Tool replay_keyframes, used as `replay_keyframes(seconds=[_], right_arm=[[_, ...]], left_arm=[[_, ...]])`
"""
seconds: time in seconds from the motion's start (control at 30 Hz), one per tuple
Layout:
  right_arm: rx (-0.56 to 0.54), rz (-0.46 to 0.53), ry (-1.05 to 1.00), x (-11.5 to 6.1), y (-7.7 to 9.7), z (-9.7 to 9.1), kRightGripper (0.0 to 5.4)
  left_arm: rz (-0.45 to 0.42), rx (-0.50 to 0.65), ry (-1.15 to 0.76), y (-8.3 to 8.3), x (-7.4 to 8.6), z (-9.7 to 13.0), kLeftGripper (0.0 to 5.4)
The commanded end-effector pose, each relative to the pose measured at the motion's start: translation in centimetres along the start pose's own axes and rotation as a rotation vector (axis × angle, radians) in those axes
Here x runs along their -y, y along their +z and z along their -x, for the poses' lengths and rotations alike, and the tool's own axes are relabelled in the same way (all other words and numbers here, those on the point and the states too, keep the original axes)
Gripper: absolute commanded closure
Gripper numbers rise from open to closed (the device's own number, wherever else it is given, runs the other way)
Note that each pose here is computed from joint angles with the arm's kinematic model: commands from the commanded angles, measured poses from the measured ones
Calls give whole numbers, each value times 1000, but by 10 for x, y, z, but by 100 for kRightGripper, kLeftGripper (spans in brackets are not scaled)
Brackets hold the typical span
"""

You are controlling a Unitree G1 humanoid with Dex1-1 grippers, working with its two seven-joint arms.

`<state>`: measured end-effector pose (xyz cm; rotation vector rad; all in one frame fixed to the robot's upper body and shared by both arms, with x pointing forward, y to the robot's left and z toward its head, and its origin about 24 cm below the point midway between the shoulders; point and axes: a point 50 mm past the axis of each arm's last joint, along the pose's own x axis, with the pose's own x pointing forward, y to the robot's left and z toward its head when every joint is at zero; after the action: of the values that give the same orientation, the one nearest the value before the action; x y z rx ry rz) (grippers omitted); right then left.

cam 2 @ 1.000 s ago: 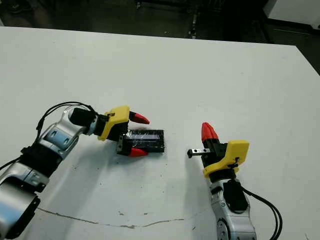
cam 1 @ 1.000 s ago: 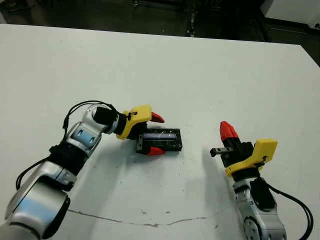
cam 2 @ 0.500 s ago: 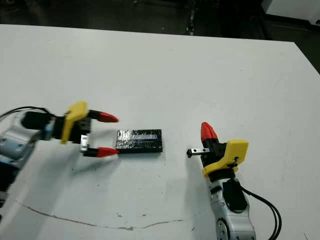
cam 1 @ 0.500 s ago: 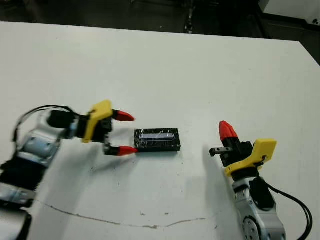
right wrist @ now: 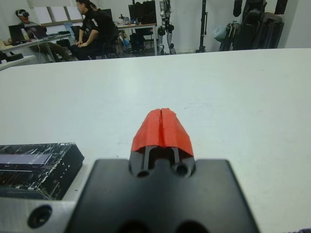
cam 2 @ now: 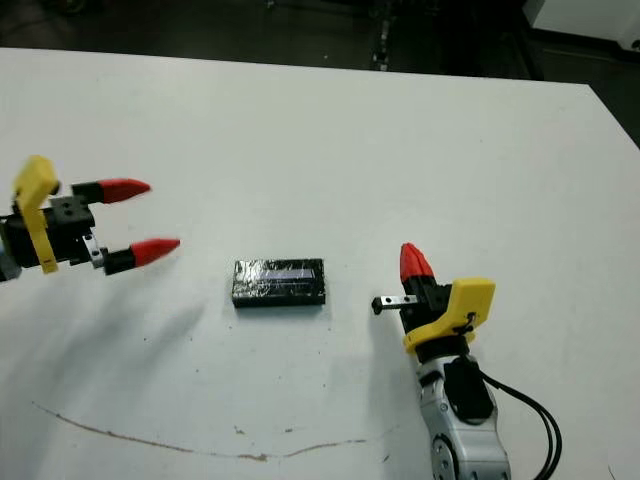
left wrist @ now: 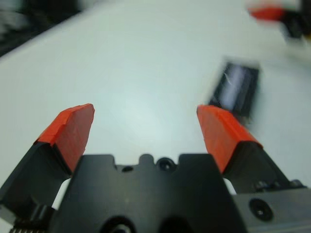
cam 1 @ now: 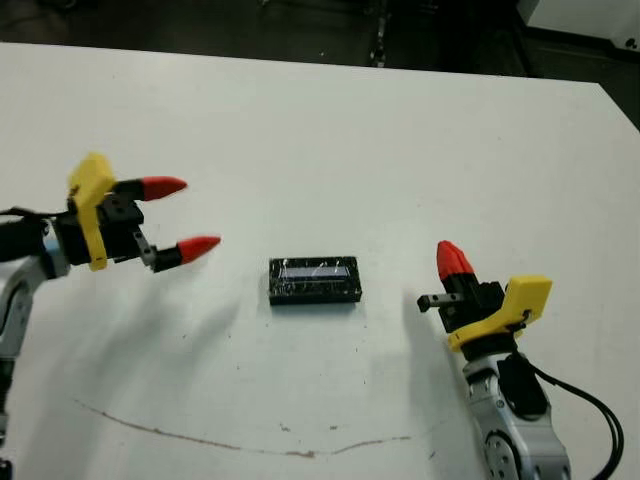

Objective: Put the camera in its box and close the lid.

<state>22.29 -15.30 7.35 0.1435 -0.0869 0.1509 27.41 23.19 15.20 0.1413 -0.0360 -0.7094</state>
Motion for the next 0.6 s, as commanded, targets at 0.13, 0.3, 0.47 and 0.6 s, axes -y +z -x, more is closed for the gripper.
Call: replay_keyframes(seconds=[0.13,0.3,0.47,0.6], right_arm=[[-16,1,-16,3,-2,2,540],[-17,13,-16,4,-2,2,540],[-14,4,-13,3,-3,2,540],[-18,9,-20,3,-3,2,540]], left_arm=[[116,204,178,1,41,-13,84],[137,256,126,-2,71,-31,160],[115,164,116,-6,91,-49,232],[125,84,91,-14,99,-65,294]])
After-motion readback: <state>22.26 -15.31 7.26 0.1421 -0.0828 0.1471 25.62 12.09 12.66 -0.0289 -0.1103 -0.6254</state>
